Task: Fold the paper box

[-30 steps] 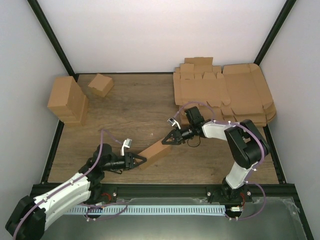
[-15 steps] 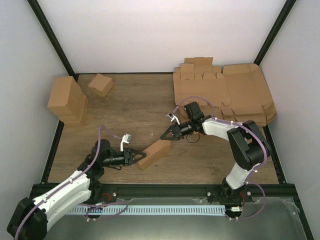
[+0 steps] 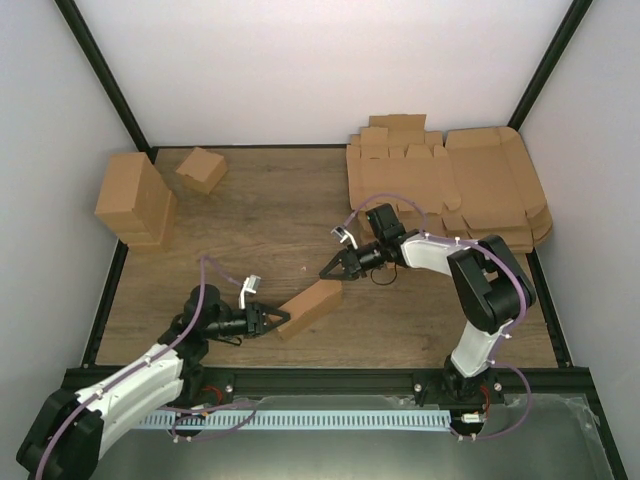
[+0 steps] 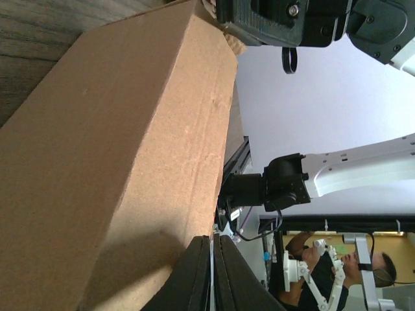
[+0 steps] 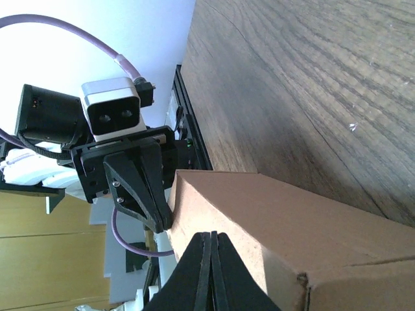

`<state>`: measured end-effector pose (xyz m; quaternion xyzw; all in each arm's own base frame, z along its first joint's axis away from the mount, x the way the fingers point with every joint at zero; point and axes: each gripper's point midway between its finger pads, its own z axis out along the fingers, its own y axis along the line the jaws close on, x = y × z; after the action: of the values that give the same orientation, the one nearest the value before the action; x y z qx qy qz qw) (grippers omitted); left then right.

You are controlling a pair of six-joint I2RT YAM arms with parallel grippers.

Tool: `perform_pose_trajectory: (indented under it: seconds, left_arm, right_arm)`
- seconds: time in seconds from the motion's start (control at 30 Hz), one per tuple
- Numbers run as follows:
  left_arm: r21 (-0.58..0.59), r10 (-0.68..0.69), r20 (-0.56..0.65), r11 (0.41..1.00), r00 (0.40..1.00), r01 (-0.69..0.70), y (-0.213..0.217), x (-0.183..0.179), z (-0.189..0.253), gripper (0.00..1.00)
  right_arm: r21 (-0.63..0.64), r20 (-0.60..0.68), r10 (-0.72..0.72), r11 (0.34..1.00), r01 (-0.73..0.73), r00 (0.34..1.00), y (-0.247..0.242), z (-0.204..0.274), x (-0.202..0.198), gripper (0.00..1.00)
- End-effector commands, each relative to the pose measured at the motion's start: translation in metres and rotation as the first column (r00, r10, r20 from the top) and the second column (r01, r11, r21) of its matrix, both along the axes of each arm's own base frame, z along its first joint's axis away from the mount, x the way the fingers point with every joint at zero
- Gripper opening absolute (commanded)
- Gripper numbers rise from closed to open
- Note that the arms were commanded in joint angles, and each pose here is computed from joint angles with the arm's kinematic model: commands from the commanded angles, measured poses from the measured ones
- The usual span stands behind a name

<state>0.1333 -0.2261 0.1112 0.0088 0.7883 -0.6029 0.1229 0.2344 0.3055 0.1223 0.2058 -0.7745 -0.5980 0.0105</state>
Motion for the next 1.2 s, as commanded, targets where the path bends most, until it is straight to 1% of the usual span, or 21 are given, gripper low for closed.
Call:
perform_pose_trajectory:
  seconds: [0.0,0.1,0.2,0.33,0.43,0.6,0.7,0.83,0.9,1.0,1.17]
  left_arm:
    - [0.034,-0.008,0.008,0.999,1.000,0.008,0.004,-0.005,-0.016,0.04]
    - [0.061,-0.014,0.013,0.998,1.000,0.014,0.004,-0.004,-0.015,0.04]
    - [0.067,-0.021,0.036,0.998,0.999,0.019,0.002,0.001,-0.002,0.04]
    - [0.025,-0.039,0.076,0.999,0.996,0.037,-0.006,0.007,0.030,0.04]
    - [0.005,-0.049,0.090,0.999,0.995,0.048,-0.008,0.008,0.043,0.04]
    - [0.019,-0.064,0.039,0.998,0.997,0.063,-0.007,0.002,0.019,0.04]
    - [0.083,-0.067,-0.030,0.994,0.997,0.070,-0.001,-0.005,-0.013,0.04]
    - [0.137,-0.073,-0.069,0.987,0.995,0.082,0.002,-0.010,-0.028,0.04]
    - [0.141,-0.078,-0.060,0.986,0.995,0.086,0.001,-0.008,-0.024,0.04]
    - [0.135,-0.086,-0.017,0.987,0.996,0.088,-0.003,0.000,-0.004,0.04]
    - [0.120,-0.096,0.021,0.988,0.995,0.093,-0.009,0.008,0.021,0.04]
  right_arm:
    - [0.006,0.037,0.003,1.000,-0.004,0.999,0.003,0.004,0.004,0.01]
    - [0.015,0.058,0.008,1.000,-0.008,0.998,0.005,0.013,0.008,0.01]
    - [0.033,0.081,0.014,0.999,-0.017,0.997,0.006,0.027,0.010,0.01]
    - [0.061,0.099,0.026,0.998,-0.032,0.995,0.005,0.039,0.007,0.01]
    - [0.066,0.083,0.040,0.997,-0.046,0.996,0.002,0.031,0.001,0.01]
    - [0.061,0.019,0.058,0.996,-0.059,0.998,0.000,-0.006,-0.007,0.01]
    - [0.052,0.002,0.060,0.997,-0.060,0.998,-0.002,-0.020,-0.010,0.01]
    - [0.044,-0.003,0.059,0.997,-0.059,0.998,-0.003,-0.024,-0.011,0.01]
    - [0.051,0.008,0.061,0.997,-0.061,0.998,-0.003,-0.017,-0.011,0.01]
    - [0.058,0.038,0.061,0.996,-0.064,0.997,-0.001,-0.002,-0.008,0.01]
    - [0.072,0.080,0.060,0.995,-0.065,0.995,0.000,0.023,-0.005,0.01]
